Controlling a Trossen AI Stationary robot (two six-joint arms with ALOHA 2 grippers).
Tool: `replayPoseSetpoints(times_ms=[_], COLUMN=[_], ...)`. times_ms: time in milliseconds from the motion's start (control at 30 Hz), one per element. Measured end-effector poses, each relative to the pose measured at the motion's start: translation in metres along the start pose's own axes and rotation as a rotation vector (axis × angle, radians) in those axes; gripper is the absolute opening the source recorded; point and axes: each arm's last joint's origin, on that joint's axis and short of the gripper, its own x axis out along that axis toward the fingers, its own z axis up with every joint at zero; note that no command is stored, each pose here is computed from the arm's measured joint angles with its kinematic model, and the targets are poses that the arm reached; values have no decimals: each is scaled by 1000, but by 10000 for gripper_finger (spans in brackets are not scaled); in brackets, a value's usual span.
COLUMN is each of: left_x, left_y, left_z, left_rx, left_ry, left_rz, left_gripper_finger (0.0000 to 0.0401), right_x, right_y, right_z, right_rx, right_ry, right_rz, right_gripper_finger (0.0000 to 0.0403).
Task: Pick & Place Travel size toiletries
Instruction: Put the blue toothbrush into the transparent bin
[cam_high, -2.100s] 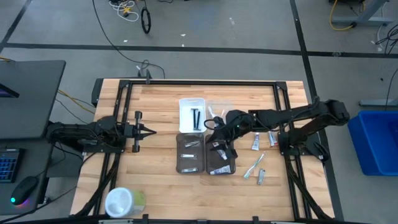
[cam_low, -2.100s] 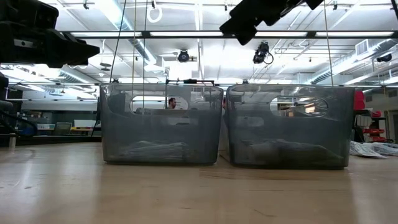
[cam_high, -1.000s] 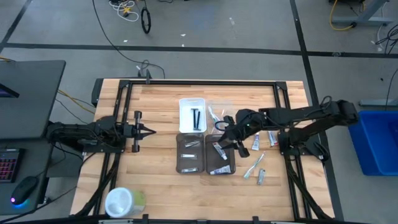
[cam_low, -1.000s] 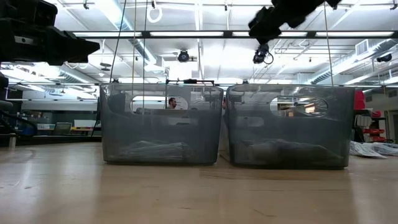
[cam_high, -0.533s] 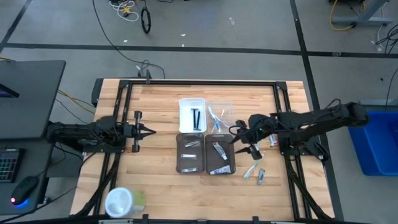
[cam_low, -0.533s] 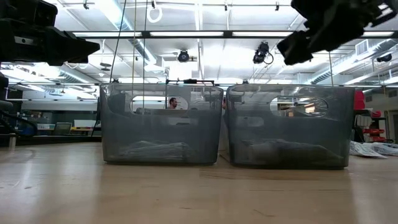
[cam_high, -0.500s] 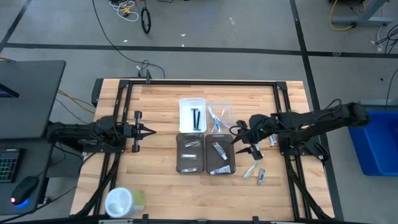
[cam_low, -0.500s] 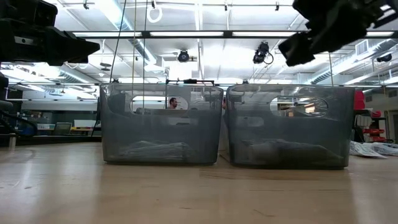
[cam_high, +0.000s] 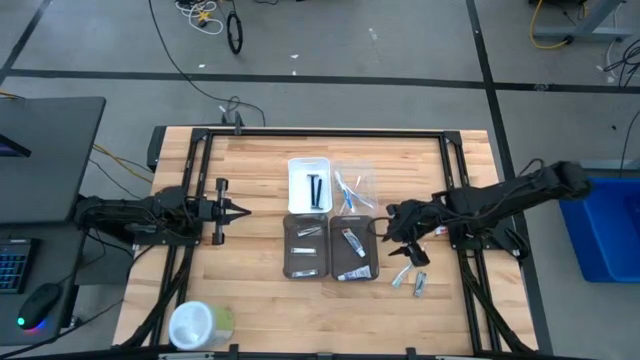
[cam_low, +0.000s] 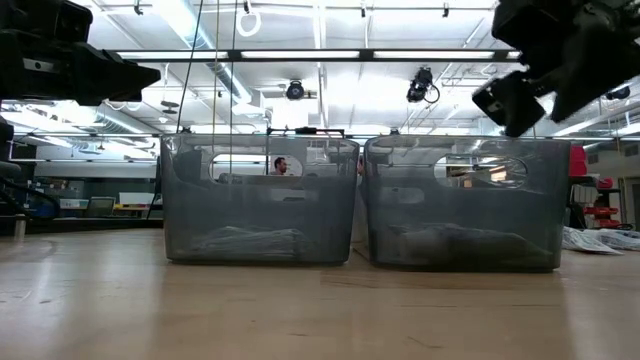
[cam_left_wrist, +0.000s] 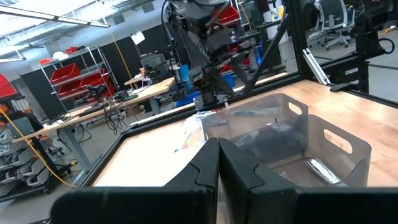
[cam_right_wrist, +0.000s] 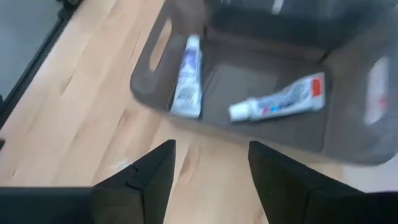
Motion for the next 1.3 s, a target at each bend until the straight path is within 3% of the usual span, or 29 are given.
replayPoseSetpoints(times_ms=[533, 1067, 1300], left_x=[0, 0, 0], left_y=[0, 0, 0], left_z=[0, 0, 0], left_rx=[0, 0, 0], left_ry=[0, 0, 0], left_rz=[0, 0, 0], left_gripper_finger=[16, 16, 16], right_x=[10, 49, 61], right_y=[19, 52, 65], right_z=[0, -15, -22], right_rx=[3, -312, -377], right_ry=[109, 319, 373], right_rz=[6, 81, 82], right_gripper_finger=[237, 235, 231])
